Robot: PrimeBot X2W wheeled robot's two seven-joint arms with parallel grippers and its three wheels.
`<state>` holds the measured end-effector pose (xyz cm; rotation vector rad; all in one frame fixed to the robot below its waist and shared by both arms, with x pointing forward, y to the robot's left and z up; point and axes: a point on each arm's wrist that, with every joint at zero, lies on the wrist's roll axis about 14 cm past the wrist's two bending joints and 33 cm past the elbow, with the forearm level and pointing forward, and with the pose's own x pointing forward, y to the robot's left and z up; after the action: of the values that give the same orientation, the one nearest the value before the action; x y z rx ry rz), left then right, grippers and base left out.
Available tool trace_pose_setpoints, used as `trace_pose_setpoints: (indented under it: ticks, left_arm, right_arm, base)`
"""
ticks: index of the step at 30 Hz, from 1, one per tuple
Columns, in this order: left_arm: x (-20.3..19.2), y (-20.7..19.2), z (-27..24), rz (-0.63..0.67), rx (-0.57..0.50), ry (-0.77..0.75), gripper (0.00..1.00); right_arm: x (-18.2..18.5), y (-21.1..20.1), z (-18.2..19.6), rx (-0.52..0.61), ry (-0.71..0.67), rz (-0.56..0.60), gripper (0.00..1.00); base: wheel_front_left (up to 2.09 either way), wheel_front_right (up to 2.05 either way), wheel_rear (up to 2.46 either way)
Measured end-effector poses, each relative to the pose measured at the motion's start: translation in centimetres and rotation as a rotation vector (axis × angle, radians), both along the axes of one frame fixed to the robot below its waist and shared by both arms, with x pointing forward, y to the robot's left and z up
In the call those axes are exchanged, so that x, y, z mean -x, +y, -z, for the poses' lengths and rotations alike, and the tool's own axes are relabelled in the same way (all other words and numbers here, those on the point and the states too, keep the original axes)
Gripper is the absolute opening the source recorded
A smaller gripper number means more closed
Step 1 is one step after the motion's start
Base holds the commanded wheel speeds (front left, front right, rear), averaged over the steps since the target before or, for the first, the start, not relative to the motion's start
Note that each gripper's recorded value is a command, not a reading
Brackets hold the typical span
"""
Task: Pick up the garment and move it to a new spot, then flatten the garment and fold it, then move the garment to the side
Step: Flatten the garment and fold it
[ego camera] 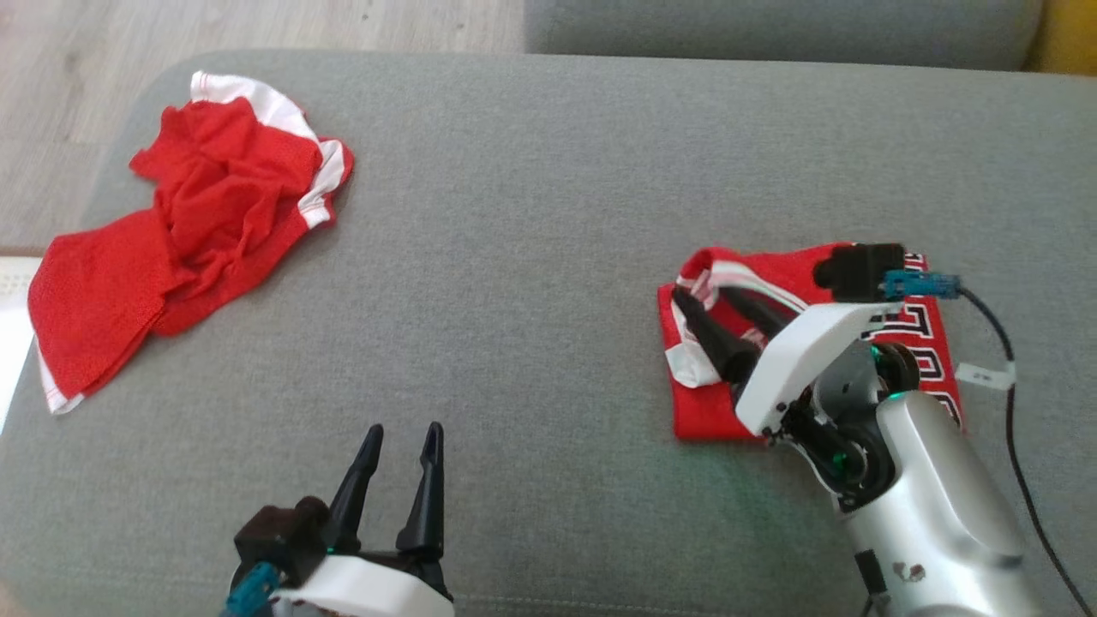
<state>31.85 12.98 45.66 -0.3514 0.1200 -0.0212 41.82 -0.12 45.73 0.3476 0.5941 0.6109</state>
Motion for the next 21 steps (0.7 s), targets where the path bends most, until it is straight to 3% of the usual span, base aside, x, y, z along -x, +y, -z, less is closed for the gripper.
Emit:
trace_pose_setpoints:
  ticks: [5, 12, 21]
  left_arm:
    - [-0.2, -0.5, -0.3, 0.017, 0.001, -0.011, 1.00]
    - [0.0, -1.4, -0.5, 0.048, 0.006, -0.016, 1.00]
    - [0.1, -2.0, -1.0, 0.070, 0.007, -0.034, 1.00]
  right_arm:
    - [-0.5, -0.6, -3.5, -0.068, -0.148, 0.057, 1.00]
    - [0.1, -7.2, -4.5, 0.100, -0.396, 0.249, 1.00]
    - [3.2, -15.5, -1.6, 0.292, -0.472, 0.459, 1.00]
  base:
    - [0.00, 0.00, 0.00]
    - [0.00, 0.00, 0.00]
    - [0.00, 0.00, 0.00]
